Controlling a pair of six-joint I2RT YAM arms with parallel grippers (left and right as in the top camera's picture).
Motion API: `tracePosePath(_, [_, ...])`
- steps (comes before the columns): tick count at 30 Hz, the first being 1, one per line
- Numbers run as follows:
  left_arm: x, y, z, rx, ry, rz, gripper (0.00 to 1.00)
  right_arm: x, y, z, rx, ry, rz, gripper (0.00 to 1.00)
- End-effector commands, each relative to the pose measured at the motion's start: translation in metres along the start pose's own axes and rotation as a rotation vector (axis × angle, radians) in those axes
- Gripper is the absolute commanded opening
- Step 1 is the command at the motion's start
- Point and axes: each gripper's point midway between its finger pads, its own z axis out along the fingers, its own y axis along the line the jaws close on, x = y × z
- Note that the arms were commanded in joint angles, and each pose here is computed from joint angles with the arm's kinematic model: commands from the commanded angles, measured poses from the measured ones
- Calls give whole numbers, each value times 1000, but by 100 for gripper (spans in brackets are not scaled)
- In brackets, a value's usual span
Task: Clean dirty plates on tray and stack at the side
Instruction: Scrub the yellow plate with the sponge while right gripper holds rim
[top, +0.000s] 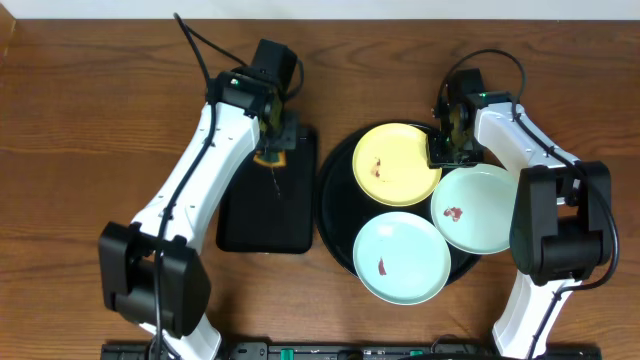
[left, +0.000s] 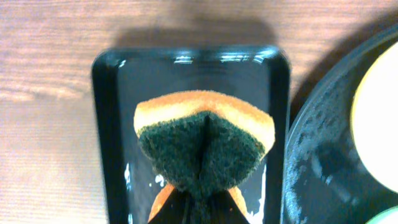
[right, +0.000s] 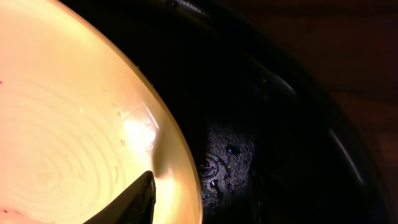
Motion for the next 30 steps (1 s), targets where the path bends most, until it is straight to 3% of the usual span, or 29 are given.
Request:
tracePosePath(1, [-15,-24,7,102,-35,22,7,2,5,2,8,4,-21,48])
tracePosePath(4, [-28,-61,3,241,-93,56,7,2,5,2,8,4,-21,48])
tracePosePath(9, [-40,-112,10,304,-178,151,7,2,5,2,8,5,-21,48])
tracePosePath(19, [-15,-183,47,325,-78,328,7,2,5,2,8,2,-22,47])
tracePosePath(23, [-19,-199,53,317,-90,432,7,2,5,2,8,2,-21,48])
tracePosePath(30, [-22,-188,73,209,-103,507,7,2,6,2,7,1,-24,47])
